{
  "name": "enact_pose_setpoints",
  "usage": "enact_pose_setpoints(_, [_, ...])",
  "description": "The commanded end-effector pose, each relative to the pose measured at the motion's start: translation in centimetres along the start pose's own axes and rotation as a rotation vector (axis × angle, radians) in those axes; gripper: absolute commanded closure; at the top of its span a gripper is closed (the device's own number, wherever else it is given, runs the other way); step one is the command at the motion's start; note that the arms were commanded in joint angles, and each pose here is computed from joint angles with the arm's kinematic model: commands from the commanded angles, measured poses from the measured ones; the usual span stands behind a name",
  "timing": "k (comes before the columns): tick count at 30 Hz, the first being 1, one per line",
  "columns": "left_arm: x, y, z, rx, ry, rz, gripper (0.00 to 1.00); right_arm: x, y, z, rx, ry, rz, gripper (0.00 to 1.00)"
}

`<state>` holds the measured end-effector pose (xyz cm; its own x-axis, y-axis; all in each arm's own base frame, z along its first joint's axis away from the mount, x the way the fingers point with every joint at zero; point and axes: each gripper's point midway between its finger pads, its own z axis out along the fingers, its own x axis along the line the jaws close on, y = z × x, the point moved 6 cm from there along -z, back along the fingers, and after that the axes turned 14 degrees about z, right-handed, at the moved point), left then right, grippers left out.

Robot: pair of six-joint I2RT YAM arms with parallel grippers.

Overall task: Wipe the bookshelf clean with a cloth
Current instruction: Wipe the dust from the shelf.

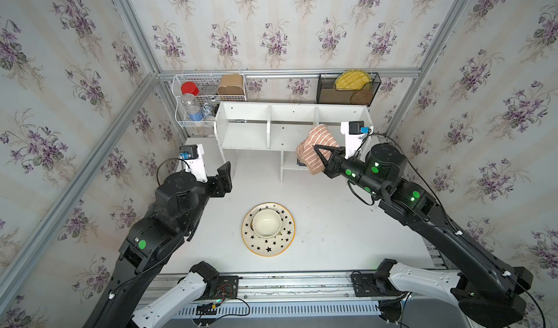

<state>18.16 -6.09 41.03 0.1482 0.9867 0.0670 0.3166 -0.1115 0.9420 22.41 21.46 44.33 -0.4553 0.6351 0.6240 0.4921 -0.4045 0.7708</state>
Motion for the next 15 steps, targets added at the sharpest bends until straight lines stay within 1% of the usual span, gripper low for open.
enact_pose_setpoints(1, [1.4, -2.4, 0.4, 0.142, 0.093, 0.005, 0.17, -1.4, 0.2, 0.1, -0.008, -0.131, -0.046, 1.0])
enact_pose_setpoints(4, [1.8, -2.1, 2.1, 0.159, 0.053, -0.049, 0.15, -2.5, 0.1, 0.3, -0.026, -0.21, -0.062, 1.0])
enact_pose_setpoints(7, [3.0, -1.0, 4.8, 0.172, 0.006, -0.154, 0.19, -3.4, -0.3, 0.8, -0.031, -0.26, -0.074, 1.0])
enact_pose_setpoints(9, [3.8, 0.3, 7.3, 0.14, -0.018, -0.209, 0.2, -4.2, -0.6, 1.0, -0.037, -0.3, -0.08, 1.0])
enact_pose_setpoints(12, [3.7, 2.2, 10.5, 0.07, -0.094, -0.226, 0.22, -4.8, -0.5, 0.4, -0.072, -0.329, -0.086, 1.0])
enact_pose_setpoints(15, [3.8, 3.0, 13.8, 0.022, -0.147, -0.278, 0.22, -5.3, 0.4, -0.6, -0.116, -0.365, -0.087, 1.0])
